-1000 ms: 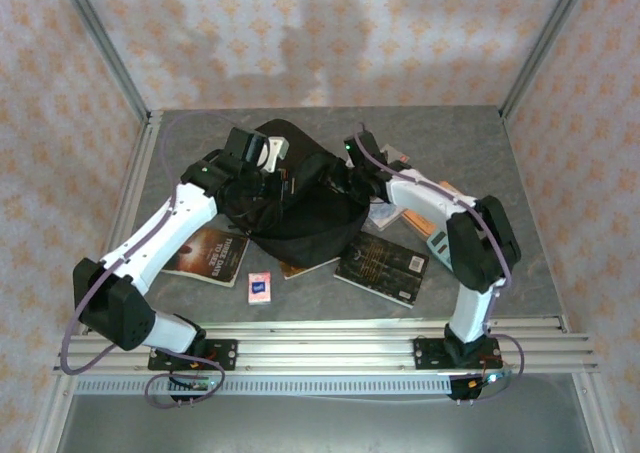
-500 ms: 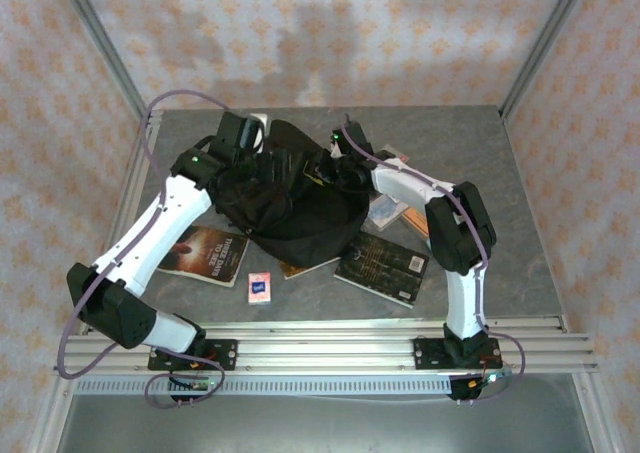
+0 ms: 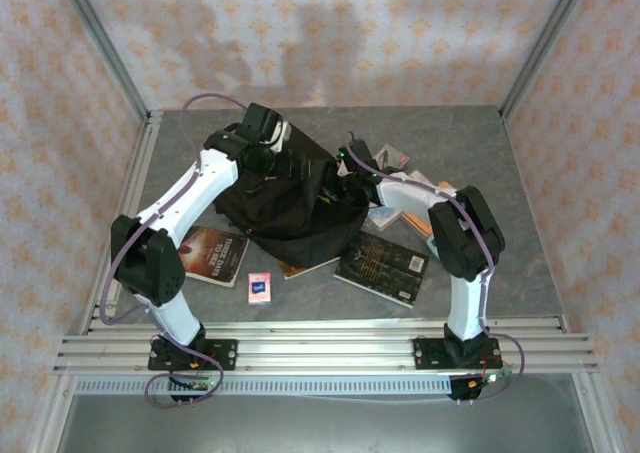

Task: Pack the student bag
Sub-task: Open the student bag at the center of the table.

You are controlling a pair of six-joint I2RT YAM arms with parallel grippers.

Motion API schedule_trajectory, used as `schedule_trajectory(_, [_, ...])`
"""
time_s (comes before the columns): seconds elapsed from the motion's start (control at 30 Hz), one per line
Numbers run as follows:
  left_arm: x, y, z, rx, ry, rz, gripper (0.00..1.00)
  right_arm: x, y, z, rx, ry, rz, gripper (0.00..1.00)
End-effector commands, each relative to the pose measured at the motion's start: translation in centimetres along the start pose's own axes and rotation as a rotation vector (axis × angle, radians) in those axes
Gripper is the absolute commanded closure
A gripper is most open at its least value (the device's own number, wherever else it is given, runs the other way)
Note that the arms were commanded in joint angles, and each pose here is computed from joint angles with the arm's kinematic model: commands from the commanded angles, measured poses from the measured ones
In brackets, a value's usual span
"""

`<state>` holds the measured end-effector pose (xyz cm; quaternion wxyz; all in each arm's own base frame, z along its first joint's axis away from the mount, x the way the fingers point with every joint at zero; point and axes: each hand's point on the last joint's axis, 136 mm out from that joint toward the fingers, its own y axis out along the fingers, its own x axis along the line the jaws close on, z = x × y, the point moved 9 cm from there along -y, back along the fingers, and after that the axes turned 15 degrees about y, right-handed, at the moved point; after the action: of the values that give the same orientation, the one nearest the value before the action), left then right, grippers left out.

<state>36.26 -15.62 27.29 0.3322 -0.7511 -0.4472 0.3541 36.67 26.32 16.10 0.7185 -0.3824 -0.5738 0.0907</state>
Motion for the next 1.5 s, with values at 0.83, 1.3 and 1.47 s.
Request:
schedule_trajectory(0.83, [-3.6, -0.6, 1.6, -0.011, -0.123, 0.324, 0.47, 1.4, -1.9, 0.4, -0.039, -0.056, -0.075, 0.79])
schedule_trajectory(1.3, [-3.9, 0.6, 3.1, -0.001, -0.17, 0.312, 0.5, 1.9, -2.6, 0.6, -0.043, -0.045, -0.102, 0.81])
schedule_trajectory(1.47, [-3.9, 0.4, 2.9, -0.032, -0.185, 0.317, 0.6, 1.9, -2.6, 0.7, -0.045, -0.043, -0.106, 0.81])
